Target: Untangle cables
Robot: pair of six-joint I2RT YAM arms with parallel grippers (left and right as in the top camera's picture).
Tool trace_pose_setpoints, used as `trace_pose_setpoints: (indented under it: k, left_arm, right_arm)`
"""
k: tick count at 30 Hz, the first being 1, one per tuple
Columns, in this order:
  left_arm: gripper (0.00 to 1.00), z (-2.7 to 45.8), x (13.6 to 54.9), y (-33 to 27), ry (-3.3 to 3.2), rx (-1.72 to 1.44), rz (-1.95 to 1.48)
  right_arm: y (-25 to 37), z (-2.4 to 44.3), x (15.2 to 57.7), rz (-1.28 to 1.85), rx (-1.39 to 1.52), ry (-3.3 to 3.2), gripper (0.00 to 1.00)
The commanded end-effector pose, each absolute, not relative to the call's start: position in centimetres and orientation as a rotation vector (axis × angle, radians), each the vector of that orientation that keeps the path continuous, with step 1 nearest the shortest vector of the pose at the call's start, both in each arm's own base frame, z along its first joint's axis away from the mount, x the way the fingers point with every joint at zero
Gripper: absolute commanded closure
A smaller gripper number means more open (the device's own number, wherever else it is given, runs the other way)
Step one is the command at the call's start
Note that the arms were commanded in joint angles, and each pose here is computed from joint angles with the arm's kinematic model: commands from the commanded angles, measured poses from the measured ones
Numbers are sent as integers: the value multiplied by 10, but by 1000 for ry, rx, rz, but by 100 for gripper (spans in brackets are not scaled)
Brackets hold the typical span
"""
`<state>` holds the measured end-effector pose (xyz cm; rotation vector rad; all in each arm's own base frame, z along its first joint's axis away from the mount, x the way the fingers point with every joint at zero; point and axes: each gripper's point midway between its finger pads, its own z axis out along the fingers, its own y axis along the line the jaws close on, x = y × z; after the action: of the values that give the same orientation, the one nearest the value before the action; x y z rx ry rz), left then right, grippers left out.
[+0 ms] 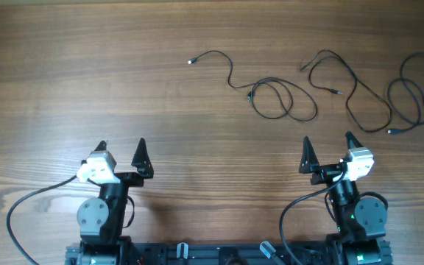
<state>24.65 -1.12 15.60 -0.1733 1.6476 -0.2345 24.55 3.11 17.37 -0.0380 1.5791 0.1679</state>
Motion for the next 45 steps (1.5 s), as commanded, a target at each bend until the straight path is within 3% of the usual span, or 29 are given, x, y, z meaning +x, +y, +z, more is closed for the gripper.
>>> trace_pose_setpoints:
  k: [1,45]
  left_arm:
    - [0,156,246,-14,1649,-68,-164]
    - [0,157,246,3,1644,-49,-39]
  right_arm:
    - [26,177,245,161,-8,1565,0]
    - [26,177,245,161,-8,1565,0]
